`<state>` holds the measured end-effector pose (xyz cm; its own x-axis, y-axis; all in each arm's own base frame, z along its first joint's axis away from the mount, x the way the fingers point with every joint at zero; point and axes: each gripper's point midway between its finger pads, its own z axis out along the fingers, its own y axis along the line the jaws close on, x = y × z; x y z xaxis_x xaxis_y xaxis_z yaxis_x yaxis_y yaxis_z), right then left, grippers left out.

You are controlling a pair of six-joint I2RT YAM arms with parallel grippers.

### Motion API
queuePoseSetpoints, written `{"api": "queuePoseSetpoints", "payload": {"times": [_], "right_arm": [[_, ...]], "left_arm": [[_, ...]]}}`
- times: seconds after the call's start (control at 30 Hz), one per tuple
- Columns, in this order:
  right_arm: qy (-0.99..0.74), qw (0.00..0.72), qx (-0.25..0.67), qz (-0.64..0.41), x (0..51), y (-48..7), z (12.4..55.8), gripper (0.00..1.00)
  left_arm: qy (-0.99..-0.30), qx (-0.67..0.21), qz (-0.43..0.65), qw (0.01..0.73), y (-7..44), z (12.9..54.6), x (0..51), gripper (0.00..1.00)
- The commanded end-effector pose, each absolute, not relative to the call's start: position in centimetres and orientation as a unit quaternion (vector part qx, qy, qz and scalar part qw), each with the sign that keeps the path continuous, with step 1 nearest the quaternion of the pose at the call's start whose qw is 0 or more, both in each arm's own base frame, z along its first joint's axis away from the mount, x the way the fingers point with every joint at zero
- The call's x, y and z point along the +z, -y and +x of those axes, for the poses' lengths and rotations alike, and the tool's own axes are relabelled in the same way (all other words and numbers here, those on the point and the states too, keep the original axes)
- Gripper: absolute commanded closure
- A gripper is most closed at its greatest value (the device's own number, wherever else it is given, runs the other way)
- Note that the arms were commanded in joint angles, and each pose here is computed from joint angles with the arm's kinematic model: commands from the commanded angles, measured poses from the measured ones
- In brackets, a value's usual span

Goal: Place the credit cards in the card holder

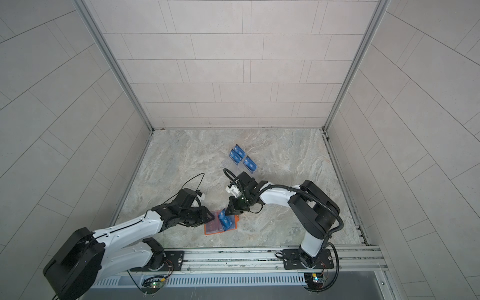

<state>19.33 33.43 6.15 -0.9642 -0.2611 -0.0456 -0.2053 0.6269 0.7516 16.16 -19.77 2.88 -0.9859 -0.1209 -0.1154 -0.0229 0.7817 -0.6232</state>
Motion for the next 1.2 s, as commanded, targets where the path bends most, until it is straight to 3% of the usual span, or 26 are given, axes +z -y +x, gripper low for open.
{"api": "queuePoseSetpoints", "payload": {"times": [0.0,1.17], "right_arm": [[0.902,0.031,-0.412,0.126,6.0,-33.6,19.3,1.00],[0.901,0.012,-0.419,0.113,4.0,-34.2,20.0,1.00]], "left_arm": [[-0.952,-0.297,-0.044,0.057,18.5,15.2,1.4,0.65],[-0.952,-0.298,-0.042,0.053,18.5,15.0,1.3,0.65]]}}
